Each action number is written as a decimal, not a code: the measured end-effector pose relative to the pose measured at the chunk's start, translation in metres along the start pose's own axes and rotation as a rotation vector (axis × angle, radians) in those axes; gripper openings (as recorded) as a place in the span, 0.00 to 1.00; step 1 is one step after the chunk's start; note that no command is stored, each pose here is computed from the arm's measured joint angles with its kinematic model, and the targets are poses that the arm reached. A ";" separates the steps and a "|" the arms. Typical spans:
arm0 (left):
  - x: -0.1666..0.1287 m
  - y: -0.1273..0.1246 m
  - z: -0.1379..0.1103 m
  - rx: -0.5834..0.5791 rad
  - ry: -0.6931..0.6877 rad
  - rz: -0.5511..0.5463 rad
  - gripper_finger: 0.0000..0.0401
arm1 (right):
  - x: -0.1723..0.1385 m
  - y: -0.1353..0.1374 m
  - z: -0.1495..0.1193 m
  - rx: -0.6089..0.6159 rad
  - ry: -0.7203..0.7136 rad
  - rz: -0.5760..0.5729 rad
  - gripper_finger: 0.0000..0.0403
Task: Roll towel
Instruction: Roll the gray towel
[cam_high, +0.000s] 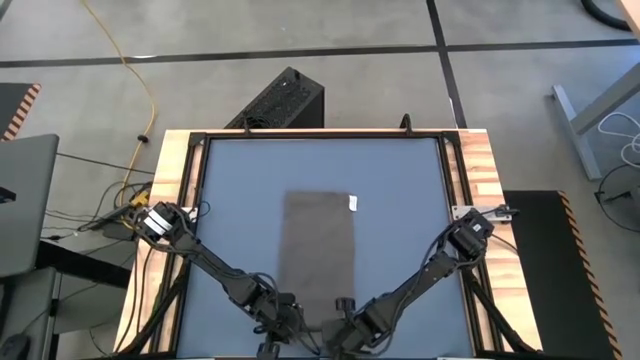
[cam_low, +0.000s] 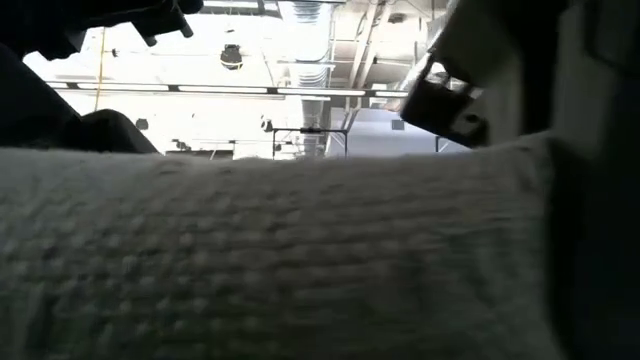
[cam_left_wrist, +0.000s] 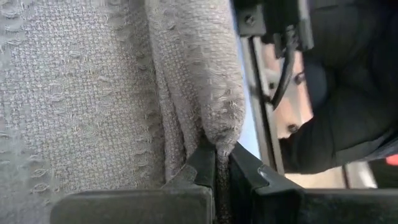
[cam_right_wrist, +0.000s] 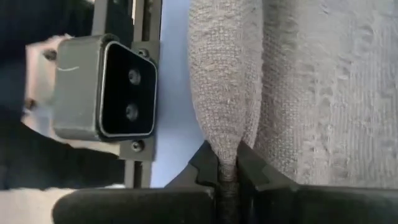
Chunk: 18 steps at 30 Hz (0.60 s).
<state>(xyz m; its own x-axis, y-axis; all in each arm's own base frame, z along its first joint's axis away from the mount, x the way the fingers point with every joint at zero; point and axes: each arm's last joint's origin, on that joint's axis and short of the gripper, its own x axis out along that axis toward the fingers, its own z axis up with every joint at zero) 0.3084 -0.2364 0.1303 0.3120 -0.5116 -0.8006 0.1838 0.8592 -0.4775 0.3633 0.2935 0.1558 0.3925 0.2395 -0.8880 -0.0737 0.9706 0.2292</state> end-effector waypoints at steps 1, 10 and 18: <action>-0.001 0.001 -0.002 -0.004 -0.018 -0.018 0.00 | -0.001 -0.002 -0.003 0.022 -0.006 0.004 0.08; -0.014 0.038 -0.044 -0.257 -0.205 -0.139 0.00 | 0.012 -0.048 -0.025 0.418 -0.069 0.284 0.09; -0.017 0.046 -0.047 -0.228 -0.227 -0.099 0.17 | 0.020 -0.063 -0.031 0.500 -0.063 0.287 0.09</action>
<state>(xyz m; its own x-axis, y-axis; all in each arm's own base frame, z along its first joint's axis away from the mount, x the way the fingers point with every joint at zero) 0.2681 -0.1880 0.1049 0.5076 -0.5574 -0.6570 0.0188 0.7696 -0.6383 0.3474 0.2380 0.1115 0.4753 0.4743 -0.7410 0.2510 0.7342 0.6309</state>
